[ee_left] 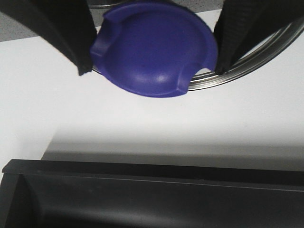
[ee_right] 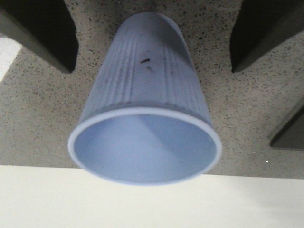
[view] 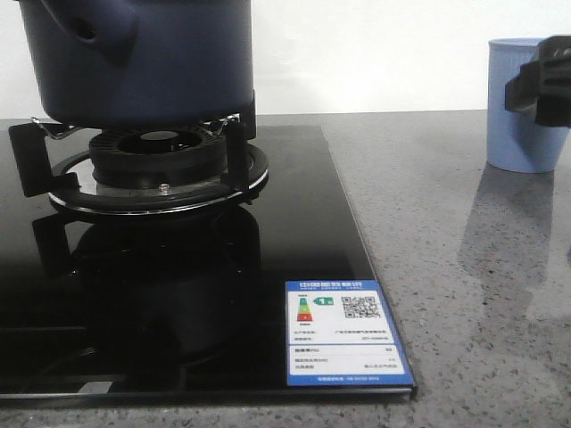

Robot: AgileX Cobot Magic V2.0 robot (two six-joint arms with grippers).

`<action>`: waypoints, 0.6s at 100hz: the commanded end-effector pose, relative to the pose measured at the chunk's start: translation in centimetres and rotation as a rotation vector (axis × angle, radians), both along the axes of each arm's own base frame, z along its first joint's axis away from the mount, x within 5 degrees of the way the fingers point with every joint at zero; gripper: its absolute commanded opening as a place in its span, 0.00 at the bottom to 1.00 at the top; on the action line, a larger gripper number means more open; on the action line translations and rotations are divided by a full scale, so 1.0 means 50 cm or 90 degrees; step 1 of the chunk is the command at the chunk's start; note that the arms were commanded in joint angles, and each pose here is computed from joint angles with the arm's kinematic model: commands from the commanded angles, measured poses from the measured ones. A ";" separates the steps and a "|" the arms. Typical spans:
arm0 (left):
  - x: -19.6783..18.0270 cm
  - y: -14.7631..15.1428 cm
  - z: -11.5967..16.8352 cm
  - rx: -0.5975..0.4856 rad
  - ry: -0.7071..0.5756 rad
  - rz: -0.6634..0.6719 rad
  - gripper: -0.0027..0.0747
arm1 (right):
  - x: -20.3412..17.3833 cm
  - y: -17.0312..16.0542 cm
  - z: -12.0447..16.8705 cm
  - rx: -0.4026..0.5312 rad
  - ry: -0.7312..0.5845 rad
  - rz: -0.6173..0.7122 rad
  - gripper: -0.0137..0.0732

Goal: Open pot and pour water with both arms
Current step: 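Grasp the light blue cup with the right gripper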

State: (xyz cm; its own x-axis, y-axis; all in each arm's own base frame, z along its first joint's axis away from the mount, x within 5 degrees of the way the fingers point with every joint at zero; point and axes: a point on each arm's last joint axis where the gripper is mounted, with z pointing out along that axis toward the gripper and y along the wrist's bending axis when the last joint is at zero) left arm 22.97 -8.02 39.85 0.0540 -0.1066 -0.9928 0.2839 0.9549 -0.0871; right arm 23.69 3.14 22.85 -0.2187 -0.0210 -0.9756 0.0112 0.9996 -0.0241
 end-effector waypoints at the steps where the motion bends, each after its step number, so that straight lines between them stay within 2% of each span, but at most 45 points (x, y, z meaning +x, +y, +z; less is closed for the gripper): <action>1: -0.016 0.016 0.055 -0.033 -0.095 0.031 0.52 | 0.020 0.001 0.028 -0.008 -0.076 -0.009 0.84; 60: -0.016 0.016 0.055 -0.033 -0.095 0.031 0.52 | 0.105 0.014 -0.010 -0.016 -0.104 -0.029 0.84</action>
State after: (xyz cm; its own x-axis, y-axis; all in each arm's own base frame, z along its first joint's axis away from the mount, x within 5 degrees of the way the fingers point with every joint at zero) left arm 22.97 -8.02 39.85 0.0540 -0.1066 -0.9928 0.2839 0.9549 -0.0871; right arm 28.19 3.77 20.37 -0.1938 -0.0296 -0.9806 0.0496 0.9980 -0.0399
